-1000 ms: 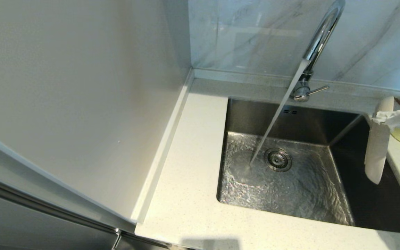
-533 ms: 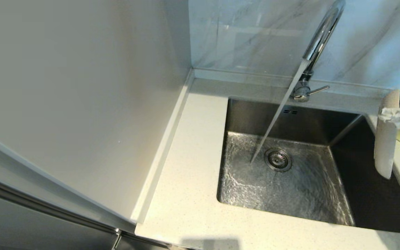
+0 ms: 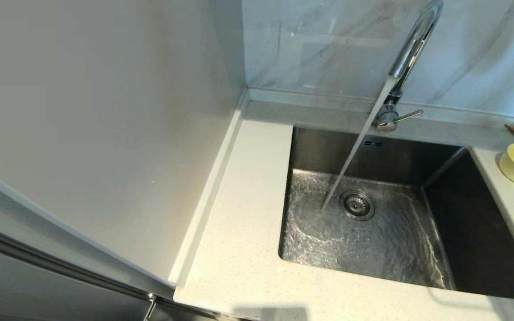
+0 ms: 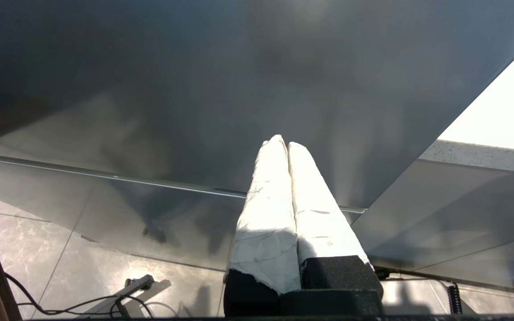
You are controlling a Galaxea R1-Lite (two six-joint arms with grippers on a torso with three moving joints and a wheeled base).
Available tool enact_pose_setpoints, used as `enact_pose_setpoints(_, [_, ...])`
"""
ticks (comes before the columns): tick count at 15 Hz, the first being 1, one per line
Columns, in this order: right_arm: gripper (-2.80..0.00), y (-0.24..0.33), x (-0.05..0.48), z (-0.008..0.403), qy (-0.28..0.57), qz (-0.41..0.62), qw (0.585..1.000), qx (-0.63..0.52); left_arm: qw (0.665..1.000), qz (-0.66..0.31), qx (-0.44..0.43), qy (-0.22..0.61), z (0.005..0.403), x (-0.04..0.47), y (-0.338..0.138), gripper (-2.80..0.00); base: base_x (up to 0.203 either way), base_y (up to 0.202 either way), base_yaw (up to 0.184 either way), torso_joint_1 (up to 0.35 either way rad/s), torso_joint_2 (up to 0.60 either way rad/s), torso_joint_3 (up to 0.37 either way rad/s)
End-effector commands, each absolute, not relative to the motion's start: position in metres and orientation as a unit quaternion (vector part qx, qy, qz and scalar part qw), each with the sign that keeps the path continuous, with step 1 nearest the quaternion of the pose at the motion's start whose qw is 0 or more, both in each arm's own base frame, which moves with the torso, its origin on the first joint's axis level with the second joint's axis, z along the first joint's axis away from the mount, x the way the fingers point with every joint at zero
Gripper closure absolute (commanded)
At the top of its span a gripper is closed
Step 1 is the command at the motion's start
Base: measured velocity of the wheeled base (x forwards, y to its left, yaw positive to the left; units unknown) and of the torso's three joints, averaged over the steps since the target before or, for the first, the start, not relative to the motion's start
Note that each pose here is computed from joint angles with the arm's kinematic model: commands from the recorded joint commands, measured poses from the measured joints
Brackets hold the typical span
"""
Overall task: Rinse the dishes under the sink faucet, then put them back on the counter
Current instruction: Place the plate on the table
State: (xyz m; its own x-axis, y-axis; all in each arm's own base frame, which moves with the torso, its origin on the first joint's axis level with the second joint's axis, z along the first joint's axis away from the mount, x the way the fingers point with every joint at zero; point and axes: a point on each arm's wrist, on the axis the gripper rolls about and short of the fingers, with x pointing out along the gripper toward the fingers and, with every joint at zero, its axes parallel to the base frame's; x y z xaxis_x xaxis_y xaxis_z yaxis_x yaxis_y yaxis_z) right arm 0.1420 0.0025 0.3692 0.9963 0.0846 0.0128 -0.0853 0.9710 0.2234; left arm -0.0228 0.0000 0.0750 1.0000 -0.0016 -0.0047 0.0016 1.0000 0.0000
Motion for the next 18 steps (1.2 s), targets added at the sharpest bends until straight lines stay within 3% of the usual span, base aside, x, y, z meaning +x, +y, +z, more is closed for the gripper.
enact_pose_setpoints(1, [0.0, 0.007, 0.144, 0.343, 0.047, 0.049, 0.991, 0.113, 1.0, -0.001, 0.0, 0.002, 0.075, -0.023, 0.0, 0.0, 0.0, 0.0, 0.0, 0.0, 0.0, 0.0])
enact_pose_setpoints(4, [0.0, 0.012, 0.145, 0.236, 0.248, 0.024, 0.964, 0.088, 1.0, -0.001, 0.0, 0.002, 0.075, -0.023, 0.0, 0.0, 0.0, 0.0, 0.0, 0.0, 0.0, 0.0])
enact_pose_setpoints(6, [0.0, 0.013, 0.135, 0.207, 0.324, 0.012, 0.945, 0.046, 1.0, -0.001, 0.0, 0.002, 0.075, -0.023, 0.0, 0.0, 0.0, 0.0, 0.0, 0.0, 0.0, 0.0])
enact_pose_setpoints(11, [0.0, 0.005, 0.114, 0.252, 0.294, -0.046, 0.924, -0.239, 1.0, -0.001, 0.0, 0.002, 0.075, -0.023, 0.0, 0.0, 0.0, 0.0, 0.0, 0.0, 0.0, 0.0])
enact_pose_setpoints(14, [0.0, 0.002, 0.104, 0.23, 0.278, -0.076, 0.901, -0.324, 1.0, -0.001, 0.0, 0.002, 0.075, -0.023, 0.0, 0.0, 0.0, 0.0, 0.0, 0.0, 0.0, 0.0])
enact_pose_setpoints(18, [0.0, -0.003, 0.103, 0.202, 0.32, -0.093, 0.878, -0.343, 1.0, -0.001, 0.0, 0.002, 0.075, -0.023, 0.0, 0.0, 0.0, 0.0, 0.0, 0.0, 0.0, 0.0])
